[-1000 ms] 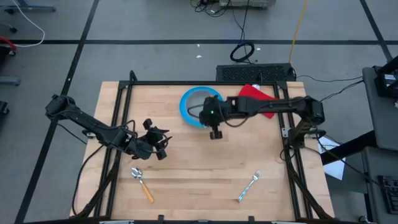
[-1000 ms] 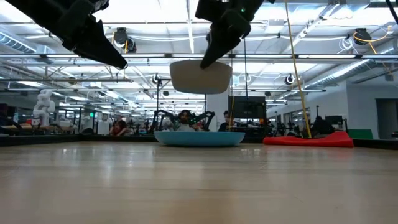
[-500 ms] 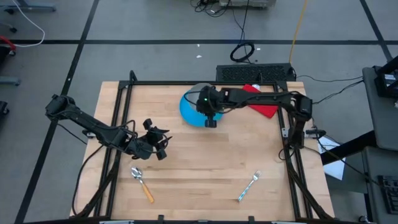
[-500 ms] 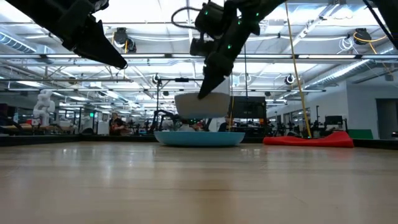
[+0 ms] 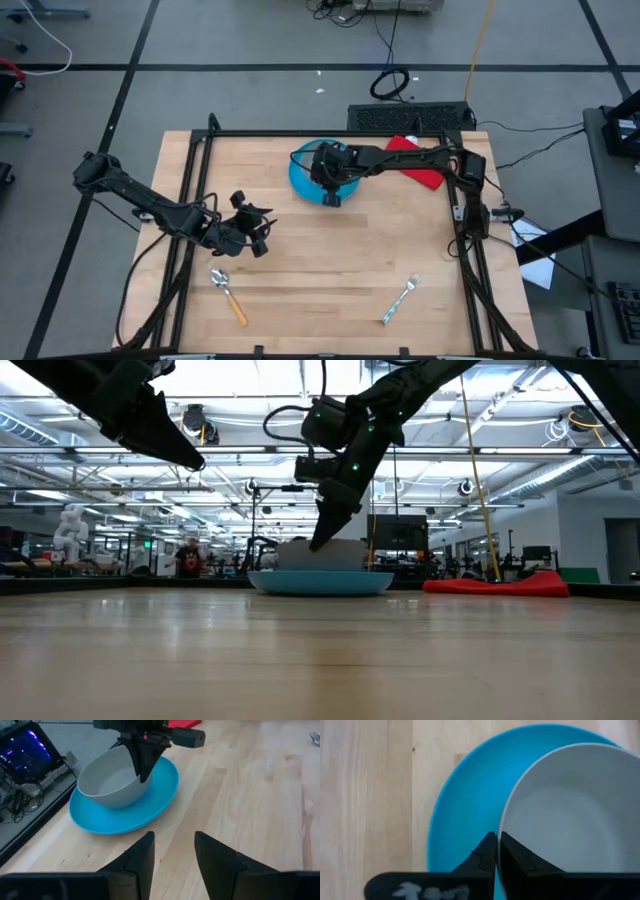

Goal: Pick and place plate/cup/fork/spoon on tray
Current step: Put the grey bowl on top of the blue plate, then put the blue patterned fork beside the blue plate

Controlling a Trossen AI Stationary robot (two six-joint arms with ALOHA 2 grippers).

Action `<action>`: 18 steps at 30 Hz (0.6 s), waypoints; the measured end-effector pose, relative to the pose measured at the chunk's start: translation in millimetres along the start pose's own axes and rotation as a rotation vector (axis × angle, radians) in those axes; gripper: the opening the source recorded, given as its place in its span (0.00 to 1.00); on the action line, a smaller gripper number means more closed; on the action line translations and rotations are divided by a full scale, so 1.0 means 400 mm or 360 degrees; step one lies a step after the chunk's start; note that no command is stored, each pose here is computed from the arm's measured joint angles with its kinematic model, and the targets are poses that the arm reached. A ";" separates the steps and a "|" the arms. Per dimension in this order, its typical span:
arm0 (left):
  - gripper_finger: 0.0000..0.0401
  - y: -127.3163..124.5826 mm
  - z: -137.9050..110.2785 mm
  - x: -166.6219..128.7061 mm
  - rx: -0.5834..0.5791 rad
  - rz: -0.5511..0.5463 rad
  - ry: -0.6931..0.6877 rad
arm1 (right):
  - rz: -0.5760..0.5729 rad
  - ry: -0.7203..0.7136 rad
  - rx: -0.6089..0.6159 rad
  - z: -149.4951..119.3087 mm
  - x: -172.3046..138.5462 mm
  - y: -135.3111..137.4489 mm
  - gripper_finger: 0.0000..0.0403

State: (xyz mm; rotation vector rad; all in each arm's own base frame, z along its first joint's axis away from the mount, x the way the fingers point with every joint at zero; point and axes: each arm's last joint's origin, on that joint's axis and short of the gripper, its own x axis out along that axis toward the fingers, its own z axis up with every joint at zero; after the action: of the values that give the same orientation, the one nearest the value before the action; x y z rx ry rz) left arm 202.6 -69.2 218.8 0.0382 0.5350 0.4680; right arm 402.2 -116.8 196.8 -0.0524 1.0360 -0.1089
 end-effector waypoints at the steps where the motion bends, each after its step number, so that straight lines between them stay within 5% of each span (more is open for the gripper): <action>1: 0.36 0.000 0.000 0.000 -0.0002 -0.0001 -0.0002 | 0.0000 -0.0002 0.0017 0.000 -0.002 0.000 0.01; 8: 0.36 -0.002 0.004 0.000 0.0007 -0.0011 -0.0021 | -0.0003 -0.0012 0.0065 0.002 -0.002 0.000 0.05; 18: 0.36 -0.002 0.004 0.000 0.0009 -0.0015 -0.0020 | 0.0002 -0.0030 0.0087 0.007 -0.011 0.010 0.31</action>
State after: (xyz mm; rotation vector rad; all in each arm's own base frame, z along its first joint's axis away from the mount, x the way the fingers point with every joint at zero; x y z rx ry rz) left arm 203.8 -69.8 220.1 0.0438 0.5238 0.4571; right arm 402.8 -112.4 201.7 -0.0032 1.0138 -0.1352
